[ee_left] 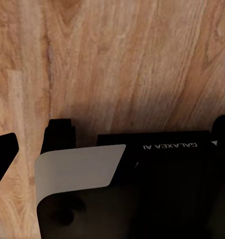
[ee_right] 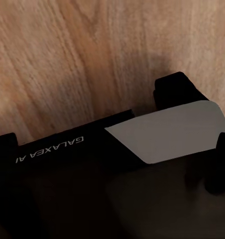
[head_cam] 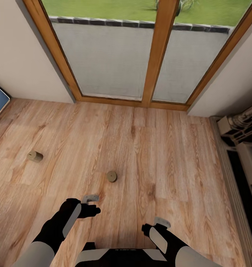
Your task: Place each of the two pumpkins and all three candles from the living room inside a cabinet in the living room (use any cabinet), then make sure every cabinet is closed, and position the cauldron so it is next to a table in the living room.
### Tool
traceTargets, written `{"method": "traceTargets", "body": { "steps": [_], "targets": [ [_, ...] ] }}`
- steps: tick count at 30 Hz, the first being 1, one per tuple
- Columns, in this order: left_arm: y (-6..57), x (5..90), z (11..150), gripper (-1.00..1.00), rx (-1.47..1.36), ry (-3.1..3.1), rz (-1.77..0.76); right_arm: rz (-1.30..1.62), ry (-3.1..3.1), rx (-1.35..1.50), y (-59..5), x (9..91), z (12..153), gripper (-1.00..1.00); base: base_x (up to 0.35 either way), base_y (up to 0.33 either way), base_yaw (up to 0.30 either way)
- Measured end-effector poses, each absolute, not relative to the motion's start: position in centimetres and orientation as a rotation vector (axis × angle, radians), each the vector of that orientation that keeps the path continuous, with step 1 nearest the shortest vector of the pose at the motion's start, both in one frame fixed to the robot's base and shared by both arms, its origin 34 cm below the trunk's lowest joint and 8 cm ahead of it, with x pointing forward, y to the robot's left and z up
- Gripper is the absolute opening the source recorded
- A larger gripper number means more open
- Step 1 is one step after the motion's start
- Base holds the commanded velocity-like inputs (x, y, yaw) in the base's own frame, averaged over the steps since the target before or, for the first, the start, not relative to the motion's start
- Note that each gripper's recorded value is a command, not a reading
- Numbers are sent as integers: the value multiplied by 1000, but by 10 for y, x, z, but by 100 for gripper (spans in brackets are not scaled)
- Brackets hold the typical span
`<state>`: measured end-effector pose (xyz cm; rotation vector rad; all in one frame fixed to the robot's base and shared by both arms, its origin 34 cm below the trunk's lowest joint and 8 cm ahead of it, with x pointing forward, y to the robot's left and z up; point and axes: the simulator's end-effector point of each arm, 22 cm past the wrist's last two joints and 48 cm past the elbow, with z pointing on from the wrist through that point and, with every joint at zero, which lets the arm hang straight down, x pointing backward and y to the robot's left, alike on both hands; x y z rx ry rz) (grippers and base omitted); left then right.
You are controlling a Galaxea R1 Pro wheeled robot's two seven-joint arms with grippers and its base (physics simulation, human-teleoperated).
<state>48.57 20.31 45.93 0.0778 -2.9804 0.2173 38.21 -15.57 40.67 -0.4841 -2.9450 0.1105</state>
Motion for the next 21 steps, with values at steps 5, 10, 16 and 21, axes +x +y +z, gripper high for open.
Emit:
{"method": "traceTargets", "body": {
  "steps": [5, 10, 16, 21],
  "targets": [
    [203, 486, 459, 100, 78, -2984, 215, 142, -3026, -557, -163, 401, 405, 100, 0, 0, 0],
    [203, 487, 459, 100, 78, -2988, 215, 166, -3082, -599, -168, 414, 405, 100, 0, 0, 0],
    [203, 490, 459, 100, 80, -3000, 215, 175, -3103, -605, -170, 418, 405, 100, 0, 0, 0],
    [203, 498, 460, 100, 86, -3031, 216, 180, -3120, -613, -172, 423, 406, 100, 0, 0, 0]
  ]
}}
